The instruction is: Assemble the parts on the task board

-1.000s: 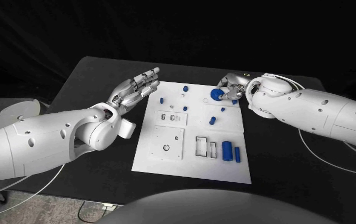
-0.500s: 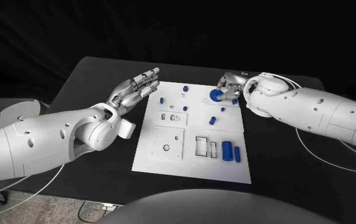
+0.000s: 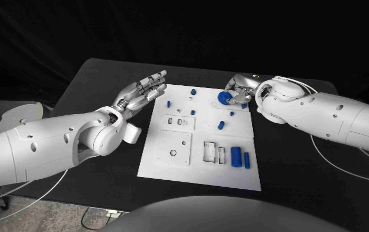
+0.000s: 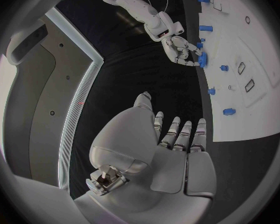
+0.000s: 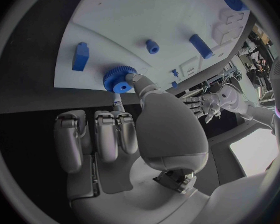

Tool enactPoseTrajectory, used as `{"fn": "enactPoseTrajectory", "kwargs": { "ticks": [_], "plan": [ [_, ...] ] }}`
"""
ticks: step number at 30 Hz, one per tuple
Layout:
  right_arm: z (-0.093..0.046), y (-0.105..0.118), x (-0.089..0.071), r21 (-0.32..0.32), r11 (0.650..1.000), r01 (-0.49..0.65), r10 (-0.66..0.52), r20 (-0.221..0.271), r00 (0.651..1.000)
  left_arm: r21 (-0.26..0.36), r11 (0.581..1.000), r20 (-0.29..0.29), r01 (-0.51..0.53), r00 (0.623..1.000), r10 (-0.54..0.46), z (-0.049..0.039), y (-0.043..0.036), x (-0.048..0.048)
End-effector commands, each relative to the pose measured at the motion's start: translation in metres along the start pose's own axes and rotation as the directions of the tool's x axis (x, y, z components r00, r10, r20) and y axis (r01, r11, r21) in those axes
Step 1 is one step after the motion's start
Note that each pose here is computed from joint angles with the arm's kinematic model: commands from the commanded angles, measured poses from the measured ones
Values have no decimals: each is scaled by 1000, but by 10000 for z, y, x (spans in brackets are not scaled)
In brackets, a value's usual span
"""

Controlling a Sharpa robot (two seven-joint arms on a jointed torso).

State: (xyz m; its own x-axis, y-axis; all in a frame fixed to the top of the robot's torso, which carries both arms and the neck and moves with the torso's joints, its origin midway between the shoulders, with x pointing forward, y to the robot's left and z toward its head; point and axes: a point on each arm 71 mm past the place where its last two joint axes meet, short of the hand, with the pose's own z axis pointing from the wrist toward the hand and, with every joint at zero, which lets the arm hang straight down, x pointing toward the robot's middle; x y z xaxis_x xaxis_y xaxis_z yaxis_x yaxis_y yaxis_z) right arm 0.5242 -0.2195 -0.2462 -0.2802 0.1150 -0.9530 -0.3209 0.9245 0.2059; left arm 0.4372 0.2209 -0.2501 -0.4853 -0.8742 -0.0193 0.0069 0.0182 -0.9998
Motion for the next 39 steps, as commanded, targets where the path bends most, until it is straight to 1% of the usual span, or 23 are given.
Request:
{"fn": "enactPoseTrajectory", "kwargs": {
  "ticks": [1,3,6,13,20,28,34,39],
  "plan": [
    [-15,65,-112,-33,999,-21,22,40,999,5,1000,-16,19,1000,-19,3,-7,23],
    [-25,105,-174,-42,999,-32,34,47,998,4,1000,-15,21,1000,-21,2,-7,22],
    [-24,180,-226,-59,997,-40,43,47,998,3,1000,-13,22,1000,-22,0,-6,21],
    [53,453,-217,-115,993,-10,11,7,1000,0,1000,-12,25,1000,-25,1,-4,25],
    [225,748,-165,-156,988,15,-18,-12,1000,-3,1000,-2,21,1000,-21,-17,-7,10],
    [403,972,-54,-172,985,30,-35,-28,999,-2,1000,-1,22,1000,-22,-19,-12,25],
    [474,1103,41,-187,982,39,-46,-36,998,-2,1000,-2,24,1000,-24,-19,-16,36],
    [504,1143,85,-186,981,50,-58,-40,998,-2,1000,-3,24,1000,-24,-18,-17,40]
  ]
}}
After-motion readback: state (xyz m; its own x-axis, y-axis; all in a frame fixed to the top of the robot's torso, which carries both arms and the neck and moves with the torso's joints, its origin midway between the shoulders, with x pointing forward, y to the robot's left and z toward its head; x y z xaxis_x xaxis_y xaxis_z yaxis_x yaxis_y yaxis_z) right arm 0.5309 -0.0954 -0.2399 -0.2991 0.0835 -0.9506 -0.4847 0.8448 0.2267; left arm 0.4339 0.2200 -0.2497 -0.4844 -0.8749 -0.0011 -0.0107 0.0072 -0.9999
